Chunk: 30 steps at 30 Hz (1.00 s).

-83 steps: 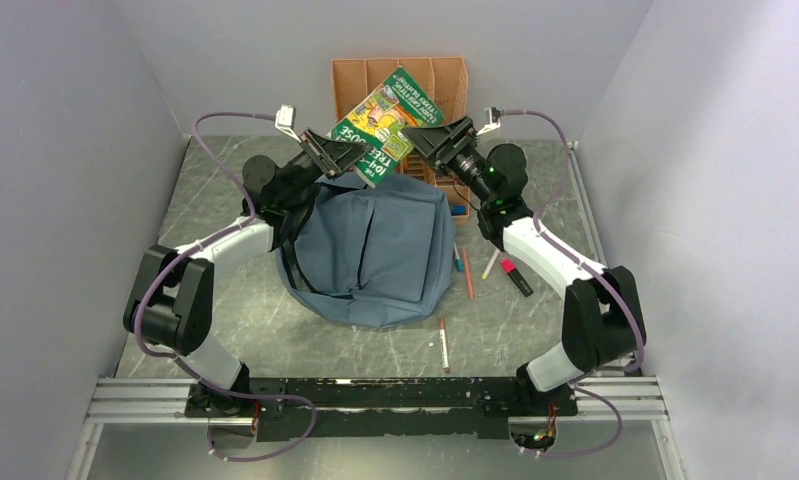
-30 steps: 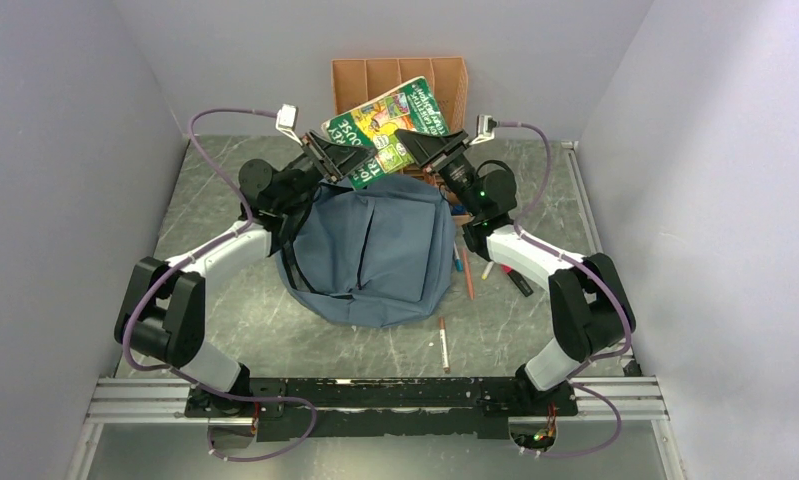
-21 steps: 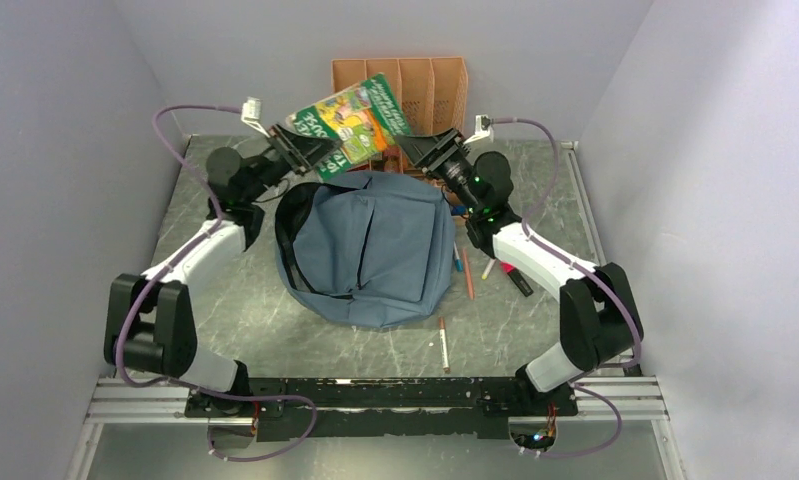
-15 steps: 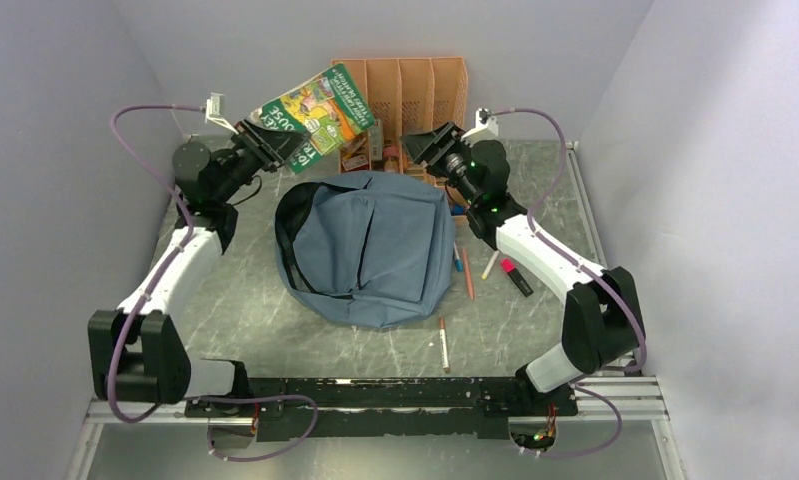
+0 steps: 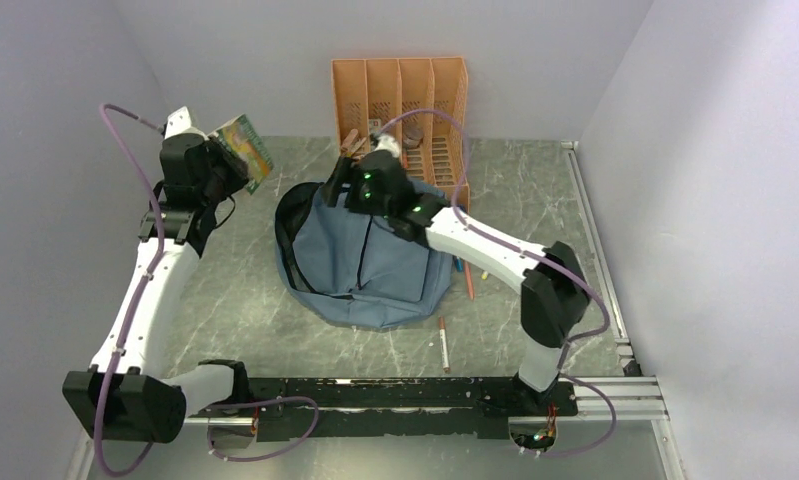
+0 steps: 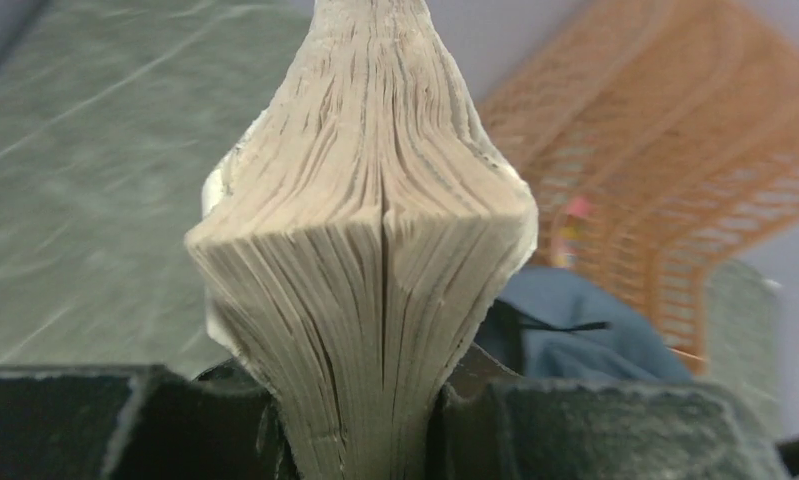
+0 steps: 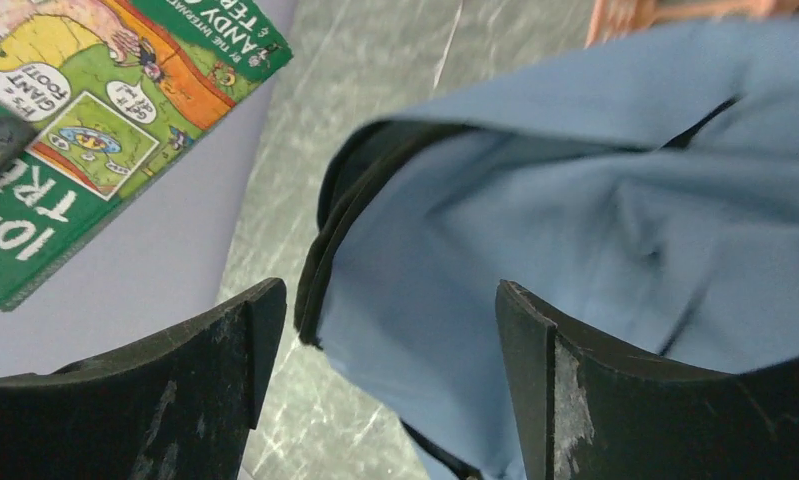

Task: Pack the student bag
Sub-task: Place the book in the student bag.

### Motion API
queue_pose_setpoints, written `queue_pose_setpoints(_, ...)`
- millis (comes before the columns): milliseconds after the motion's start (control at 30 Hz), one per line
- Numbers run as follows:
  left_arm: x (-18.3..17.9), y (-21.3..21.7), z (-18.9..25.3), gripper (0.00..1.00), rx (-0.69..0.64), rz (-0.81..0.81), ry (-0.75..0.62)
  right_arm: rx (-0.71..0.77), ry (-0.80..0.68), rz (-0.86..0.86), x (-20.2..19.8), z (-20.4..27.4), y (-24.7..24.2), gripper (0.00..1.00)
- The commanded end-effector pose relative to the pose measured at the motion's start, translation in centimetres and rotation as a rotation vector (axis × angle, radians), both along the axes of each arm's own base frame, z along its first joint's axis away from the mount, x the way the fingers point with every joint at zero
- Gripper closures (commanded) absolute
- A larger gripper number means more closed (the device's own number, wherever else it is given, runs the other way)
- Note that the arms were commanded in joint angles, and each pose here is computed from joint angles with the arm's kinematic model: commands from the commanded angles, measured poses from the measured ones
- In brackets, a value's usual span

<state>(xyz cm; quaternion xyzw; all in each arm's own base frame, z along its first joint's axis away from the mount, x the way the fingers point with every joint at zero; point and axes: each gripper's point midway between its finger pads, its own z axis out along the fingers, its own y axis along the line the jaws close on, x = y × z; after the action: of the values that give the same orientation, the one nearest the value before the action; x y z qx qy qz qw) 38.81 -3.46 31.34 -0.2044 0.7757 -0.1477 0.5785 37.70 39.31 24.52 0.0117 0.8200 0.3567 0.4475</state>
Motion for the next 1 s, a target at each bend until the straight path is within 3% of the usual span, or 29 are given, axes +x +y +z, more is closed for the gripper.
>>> queue_pose_setpoints(0,-3.8,5.7,0.5,0.95,0.121,0.287,0.068,-0.037,0.078,0.0,-2.5,-1.7,3.5,0.2)
queue_pose_setpoints(233,-6.0,5.9,1.0,0.95,0.179,0.317,0.061,-0.198,0.152,-0.175,-2.4,-5.8,5.1,0.16)
queue_pose_setpoints(567,-6.3,3.5,0.1,0.95,0.185,0.234,0.059,-0.349,0.129,-0.226,-1.1,-9.0,5.7,0.19)
queue_pose_setpoints(700,-6.9,3.0,-0.5,0.95,0.187,0.204,0.074,-0.357,0.11,-0.212,-1.3,-8.8,5.8,0.34)
queue_pose_setpoints(967,-8.5,-1.2,-2.3,0.95,0.12,-0.02,0.133,-0.22,-0.019,-0.103,-1.9,-2.6,5.1,0.91)
